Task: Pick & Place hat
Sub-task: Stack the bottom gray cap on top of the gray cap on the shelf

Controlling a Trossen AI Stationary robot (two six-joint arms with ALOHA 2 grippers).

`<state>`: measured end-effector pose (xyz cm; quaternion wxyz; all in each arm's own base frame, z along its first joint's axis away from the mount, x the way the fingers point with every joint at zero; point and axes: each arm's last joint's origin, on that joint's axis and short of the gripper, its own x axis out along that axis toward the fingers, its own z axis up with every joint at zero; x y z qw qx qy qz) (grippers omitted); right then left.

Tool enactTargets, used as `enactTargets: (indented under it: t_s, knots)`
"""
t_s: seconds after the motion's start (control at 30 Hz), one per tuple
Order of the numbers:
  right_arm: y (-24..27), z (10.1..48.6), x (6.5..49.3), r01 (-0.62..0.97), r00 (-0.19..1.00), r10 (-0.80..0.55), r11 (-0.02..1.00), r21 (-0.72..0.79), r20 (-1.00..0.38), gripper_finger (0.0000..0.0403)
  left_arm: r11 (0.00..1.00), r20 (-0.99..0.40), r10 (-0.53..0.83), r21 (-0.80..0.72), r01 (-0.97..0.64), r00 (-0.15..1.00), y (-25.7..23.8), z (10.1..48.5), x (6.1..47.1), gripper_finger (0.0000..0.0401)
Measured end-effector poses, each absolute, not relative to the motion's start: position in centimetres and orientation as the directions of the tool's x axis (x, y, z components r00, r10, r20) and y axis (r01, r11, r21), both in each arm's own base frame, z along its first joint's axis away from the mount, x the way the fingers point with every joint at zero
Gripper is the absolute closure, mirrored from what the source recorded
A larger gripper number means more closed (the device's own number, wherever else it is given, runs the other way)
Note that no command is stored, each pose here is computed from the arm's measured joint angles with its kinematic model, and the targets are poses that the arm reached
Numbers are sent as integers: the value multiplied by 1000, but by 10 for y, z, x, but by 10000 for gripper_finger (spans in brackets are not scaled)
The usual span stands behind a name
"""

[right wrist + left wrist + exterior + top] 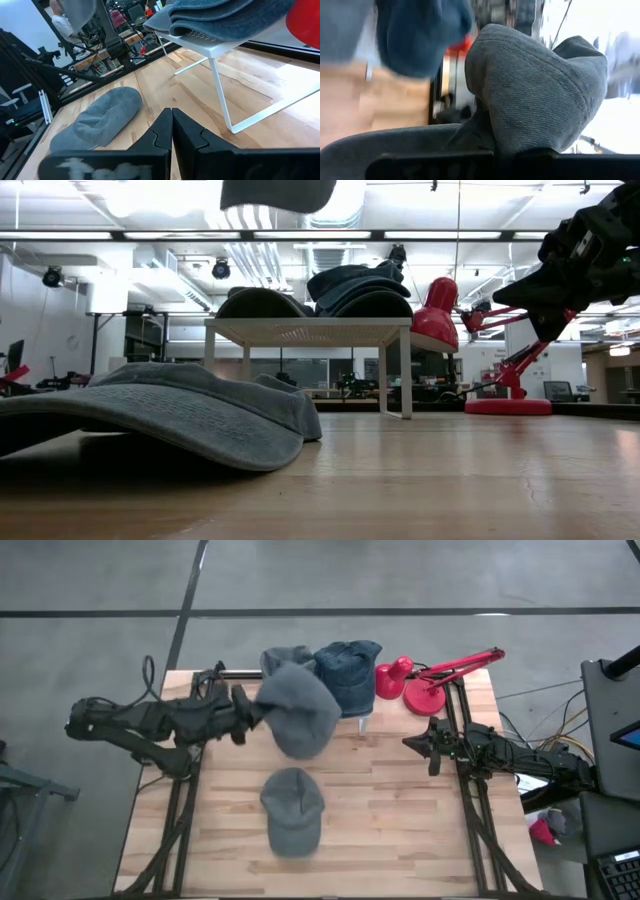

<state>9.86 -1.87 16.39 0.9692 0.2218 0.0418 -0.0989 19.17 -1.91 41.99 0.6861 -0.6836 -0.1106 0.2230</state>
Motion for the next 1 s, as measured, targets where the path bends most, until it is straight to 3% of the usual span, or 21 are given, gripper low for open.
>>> enactTargets:
  t_s: [0.33, 0.77, 1.0]
  knots:
    - [-19, 164, 99, 210, 977, -173, 882, 422, -125, 394, -68, -130, 668, -991, -114, 733, 29, 431, 189, 401]
    - [-19, 164, 99, 206, 978, -169, 879, 429, -125, 394, -167, -245, 646, -969, -180, 723, 101, 412, 201, 401]
    - [-19, 164, 99, 206, 978, -168, 879, 430, -125, 394, -200, -269, 652, -963, -182, 709, 116, 408, 199, 401]
